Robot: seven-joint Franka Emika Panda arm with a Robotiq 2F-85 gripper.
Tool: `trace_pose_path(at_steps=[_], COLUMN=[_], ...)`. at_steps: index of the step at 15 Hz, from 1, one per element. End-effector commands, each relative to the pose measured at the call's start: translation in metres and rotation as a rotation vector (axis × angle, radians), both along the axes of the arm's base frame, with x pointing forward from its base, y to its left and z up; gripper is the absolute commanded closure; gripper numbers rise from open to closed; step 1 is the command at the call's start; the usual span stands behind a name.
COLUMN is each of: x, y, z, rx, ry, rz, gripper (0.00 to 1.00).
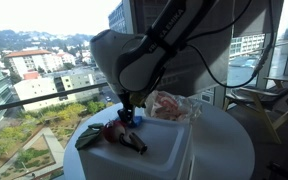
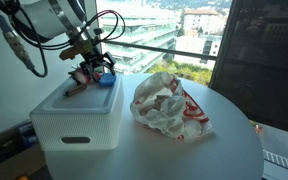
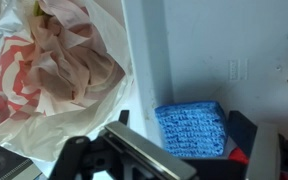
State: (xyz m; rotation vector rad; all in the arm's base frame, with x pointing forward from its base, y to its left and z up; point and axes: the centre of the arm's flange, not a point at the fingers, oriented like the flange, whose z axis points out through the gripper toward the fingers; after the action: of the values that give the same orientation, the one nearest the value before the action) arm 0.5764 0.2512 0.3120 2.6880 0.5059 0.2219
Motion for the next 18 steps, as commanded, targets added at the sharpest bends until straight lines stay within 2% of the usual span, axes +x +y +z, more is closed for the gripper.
trace_pose_path(at_steps=[1,15,17,18], x=[0.011,0.047,0.048,0.048], y=[-0.007,-0.015,-0.016,-0.016], z=[0.001,-0.028,-0.029,-0.028], rx=[0.046,0.123,0.126,0.131], ry=[0.042,0.125,0.131,0.134], rz=[0.053,0.177,0.19,0.194], gripper=[0.0,0.0,0.27,0.34])
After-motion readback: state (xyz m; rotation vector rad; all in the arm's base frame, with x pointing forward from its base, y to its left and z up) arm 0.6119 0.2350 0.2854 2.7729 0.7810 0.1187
